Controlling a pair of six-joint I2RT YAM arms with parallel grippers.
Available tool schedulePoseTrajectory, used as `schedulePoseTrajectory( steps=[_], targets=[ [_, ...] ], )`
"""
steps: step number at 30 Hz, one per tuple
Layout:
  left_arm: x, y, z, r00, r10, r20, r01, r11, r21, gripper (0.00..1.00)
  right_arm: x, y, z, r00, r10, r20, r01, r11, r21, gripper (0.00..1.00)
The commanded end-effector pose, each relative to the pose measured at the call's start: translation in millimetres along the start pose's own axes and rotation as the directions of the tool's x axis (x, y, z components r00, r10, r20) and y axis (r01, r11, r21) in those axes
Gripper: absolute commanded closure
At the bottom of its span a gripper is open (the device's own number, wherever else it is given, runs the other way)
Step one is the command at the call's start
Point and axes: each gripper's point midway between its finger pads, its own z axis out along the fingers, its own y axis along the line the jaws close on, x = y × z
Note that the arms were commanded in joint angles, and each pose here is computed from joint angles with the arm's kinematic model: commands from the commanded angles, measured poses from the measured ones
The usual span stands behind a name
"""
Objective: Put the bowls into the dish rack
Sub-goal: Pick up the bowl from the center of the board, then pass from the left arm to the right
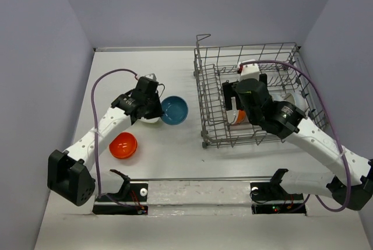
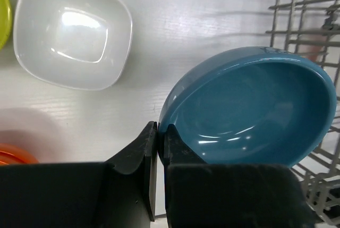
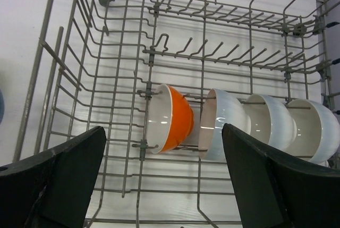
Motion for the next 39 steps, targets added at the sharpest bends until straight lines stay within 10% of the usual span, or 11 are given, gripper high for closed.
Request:
schedulePoseTrajectory(
  steps=[1, 13, 20, 39],
  targets=[
    [-37, -12, -30, 0.991, 0.023, 0.132, -0.026, 0.999, 0.023, 1.0, -38, 5, -10, 0.993, 0.098, 0.067, -0.096, 0.995, -0.036, 0.05],
    [-115, -38, -82, 0.923, -0.013, 0.384, -0.013, 0.998, 0.065, 1.0, -101, 30, -15, 0.973, 0.208, 0.104, -0.194, 0.972, -0.131, 0.08],
    [-157, -69, -109, 0.88, -0.053, 0.473, -0.024, 0.988, 0.155, 1.0, -132, 53, -16, 0.96, 0.25, 0.123, -0.219, 0.949, -0.226, 0.28],
    [-185, -97, -111, 0.867, -0.054, 0.496, -0.054, 0.978, 0.2, 1.0, -177, 109, 31, 0.969, 0.199, 0.144, -0.16, 0.957, -0.244, 0.37]
  ],
)
